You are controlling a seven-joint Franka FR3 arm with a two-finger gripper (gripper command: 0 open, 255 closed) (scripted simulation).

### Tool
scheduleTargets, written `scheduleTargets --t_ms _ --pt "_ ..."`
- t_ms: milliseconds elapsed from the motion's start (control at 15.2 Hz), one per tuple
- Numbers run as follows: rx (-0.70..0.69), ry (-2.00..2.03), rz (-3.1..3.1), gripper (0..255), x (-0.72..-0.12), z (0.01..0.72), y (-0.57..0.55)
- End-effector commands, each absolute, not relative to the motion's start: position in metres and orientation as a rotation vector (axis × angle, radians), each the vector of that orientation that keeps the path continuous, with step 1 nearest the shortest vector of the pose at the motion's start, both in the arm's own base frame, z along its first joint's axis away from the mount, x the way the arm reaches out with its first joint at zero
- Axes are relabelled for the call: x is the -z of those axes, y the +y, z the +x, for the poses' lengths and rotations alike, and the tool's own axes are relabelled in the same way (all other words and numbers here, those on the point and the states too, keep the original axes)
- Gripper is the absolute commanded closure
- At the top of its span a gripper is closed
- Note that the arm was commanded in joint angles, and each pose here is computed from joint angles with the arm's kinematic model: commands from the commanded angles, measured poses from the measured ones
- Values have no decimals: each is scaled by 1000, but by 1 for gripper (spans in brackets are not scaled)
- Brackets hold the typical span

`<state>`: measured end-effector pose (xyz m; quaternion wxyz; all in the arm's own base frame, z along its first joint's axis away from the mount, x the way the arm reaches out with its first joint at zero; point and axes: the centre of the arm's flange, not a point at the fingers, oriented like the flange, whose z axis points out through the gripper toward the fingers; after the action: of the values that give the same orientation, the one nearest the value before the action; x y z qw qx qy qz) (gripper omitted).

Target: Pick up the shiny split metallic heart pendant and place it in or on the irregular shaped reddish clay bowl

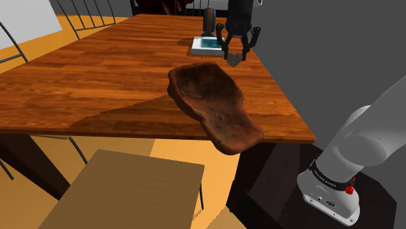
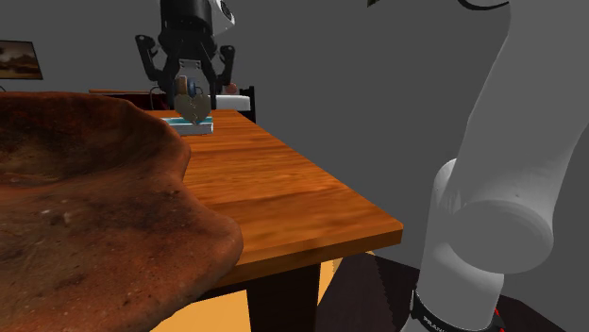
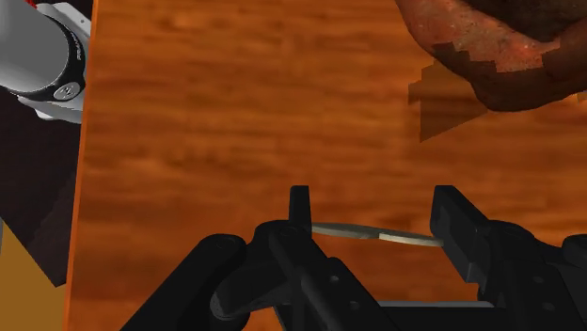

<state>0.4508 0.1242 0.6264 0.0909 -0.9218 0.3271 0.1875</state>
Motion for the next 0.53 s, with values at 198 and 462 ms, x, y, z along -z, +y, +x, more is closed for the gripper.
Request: scheduleTargets --t_ms 198,462 --pt "-558 972 -2739 255 -653 450 125" --pt "-558 972 -2739 255 -675 450 125"
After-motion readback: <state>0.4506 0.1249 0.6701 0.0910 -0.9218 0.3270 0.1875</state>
